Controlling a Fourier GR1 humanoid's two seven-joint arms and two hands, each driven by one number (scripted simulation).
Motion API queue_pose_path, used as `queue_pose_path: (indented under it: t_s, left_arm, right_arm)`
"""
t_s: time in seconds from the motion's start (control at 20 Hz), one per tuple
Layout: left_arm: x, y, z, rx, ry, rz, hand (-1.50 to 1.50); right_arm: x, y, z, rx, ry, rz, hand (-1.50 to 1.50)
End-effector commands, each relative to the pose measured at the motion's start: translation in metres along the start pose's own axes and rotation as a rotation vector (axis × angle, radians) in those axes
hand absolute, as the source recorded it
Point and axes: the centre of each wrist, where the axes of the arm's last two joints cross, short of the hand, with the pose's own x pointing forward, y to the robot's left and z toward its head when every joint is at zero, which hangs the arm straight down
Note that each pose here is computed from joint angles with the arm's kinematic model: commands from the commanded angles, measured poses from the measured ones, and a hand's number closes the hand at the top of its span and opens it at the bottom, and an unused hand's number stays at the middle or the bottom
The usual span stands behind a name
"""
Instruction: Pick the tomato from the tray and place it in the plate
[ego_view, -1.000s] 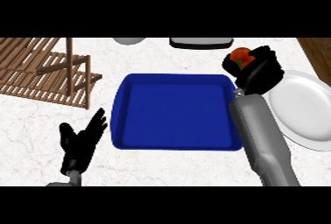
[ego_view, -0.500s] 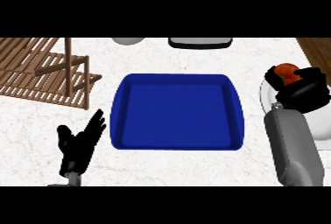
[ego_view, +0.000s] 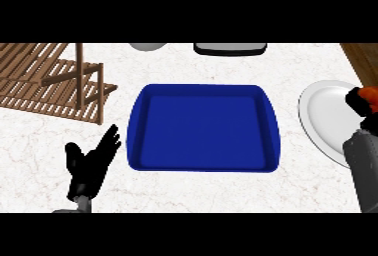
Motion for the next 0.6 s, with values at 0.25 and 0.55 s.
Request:
queue_pose_path:
  t_s: [0.25,0.55]
  left_arm:
    - [0.014,-0.005,-0.011,-0.012,-0.006,0.014,0.0]
    - [0.003,-0.002,-0.002,-0.008,0.002,-0.004,0.0]
  right_arm:
    - [-0.033,0.003,-0.037,0.283,0.235,0.191,-1.5]
    - [-0.05,0.0,-0.034,0.345,0.17,-0.003,-1.5]
